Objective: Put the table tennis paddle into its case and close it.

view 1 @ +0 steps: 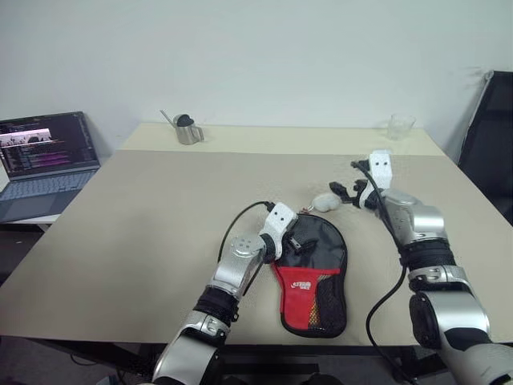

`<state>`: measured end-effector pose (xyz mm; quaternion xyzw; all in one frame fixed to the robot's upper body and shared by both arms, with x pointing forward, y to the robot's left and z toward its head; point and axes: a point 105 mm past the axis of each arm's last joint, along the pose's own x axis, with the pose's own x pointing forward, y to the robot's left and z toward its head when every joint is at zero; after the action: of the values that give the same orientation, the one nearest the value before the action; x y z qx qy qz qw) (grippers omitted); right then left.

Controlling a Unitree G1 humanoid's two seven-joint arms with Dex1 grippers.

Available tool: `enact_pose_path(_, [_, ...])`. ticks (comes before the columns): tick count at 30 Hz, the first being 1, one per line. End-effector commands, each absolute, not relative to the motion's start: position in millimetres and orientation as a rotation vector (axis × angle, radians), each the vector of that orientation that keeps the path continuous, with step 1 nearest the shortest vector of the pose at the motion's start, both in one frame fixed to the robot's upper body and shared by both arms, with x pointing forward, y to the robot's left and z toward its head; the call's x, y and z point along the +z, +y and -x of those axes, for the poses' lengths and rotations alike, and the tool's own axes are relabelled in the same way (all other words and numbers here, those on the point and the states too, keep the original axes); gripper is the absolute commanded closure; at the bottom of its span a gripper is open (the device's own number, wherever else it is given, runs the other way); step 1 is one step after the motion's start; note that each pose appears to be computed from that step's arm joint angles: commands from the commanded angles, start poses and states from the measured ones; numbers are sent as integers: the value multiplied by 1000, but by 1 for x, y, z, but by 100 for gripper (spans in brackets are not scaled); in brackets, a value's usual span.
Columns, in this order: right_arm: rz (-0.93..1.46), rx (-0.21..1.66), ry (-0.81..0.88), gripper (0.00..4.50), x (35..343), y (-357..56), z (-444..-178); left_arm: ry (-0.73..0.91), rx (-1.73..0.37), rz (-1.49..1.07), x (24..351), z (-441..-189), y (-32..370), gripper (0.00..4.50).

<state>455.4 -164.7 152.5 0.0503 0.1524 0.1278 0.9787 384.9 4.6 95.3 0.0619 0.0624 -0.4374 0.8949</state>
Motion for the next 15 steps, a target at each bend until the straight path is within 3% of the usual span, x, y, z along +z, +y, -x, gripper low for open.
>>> enact_pose_path(1, [-149, 216, 282, 0, 162, -167, -465, 138, -907, -114, 93, -386, 2, 19])
enact_pose_path(15, [-205, 240, 326, 0, 136, -131, -472, 191, -832, -199, 78, -390, 13, 19])
